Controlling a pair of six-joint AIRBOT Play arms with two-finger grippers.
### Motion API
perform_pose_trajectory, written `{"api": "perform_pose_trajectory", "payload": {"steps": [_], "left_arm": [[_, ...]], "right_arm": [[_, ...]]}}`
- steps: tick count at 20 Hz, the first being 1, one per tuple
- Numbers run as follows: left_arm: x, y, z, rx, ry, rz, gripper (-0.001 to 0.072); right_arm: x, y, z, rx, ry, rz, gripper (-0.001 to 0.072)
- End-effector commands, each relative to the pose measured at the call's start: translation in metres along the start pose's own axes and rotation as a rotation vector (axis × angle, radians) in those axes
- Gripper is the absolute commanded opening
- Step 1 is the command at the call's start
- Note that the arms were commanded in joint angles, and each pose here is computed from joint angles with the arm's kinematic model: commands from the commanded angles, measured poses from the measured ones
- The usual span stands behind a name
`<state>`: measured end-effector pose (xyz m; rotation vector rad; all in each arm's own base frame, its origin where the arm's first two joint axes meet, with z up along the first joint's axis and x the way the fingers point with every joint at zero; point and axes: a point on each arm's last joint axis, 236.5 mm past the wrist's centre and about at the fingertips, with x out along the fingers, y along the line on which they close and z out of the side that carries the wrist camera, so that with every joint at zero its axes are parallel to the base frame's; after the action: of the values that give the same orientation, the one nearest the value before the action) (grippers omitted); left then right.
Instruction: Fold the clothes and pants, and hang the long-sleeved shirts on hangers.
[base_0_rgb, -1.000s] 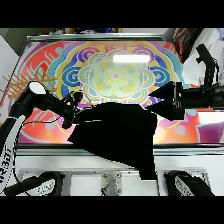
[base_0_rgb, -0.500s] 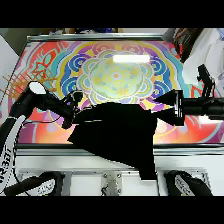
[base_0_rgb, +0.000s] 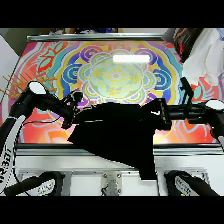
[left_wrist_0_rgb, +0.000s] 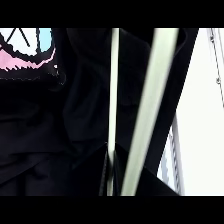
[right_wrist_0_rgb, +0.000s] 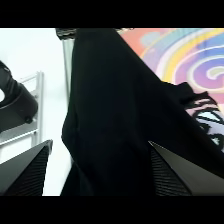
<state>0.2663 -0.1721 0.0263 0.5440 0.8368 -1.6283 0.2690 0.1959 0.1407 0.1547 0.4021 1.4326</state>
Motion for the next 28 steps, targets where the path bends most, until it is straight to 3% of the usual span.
{"api": "perform_pose_trajectory", "payload": {"steps": [1,28], "left_arm": [[0.0,0.0,0.0,0.001,0.0,0.0,0.0019],[0.0,-0.001,0.0,0.001,0.0,-0.003,0.0019]], "right_arm": [[0.019,0.005,-0.007,0.003,0.008,0.059,0.066],[0.057,0.002,-0.011,-0.021,0.048,0.026,0.066]]}}
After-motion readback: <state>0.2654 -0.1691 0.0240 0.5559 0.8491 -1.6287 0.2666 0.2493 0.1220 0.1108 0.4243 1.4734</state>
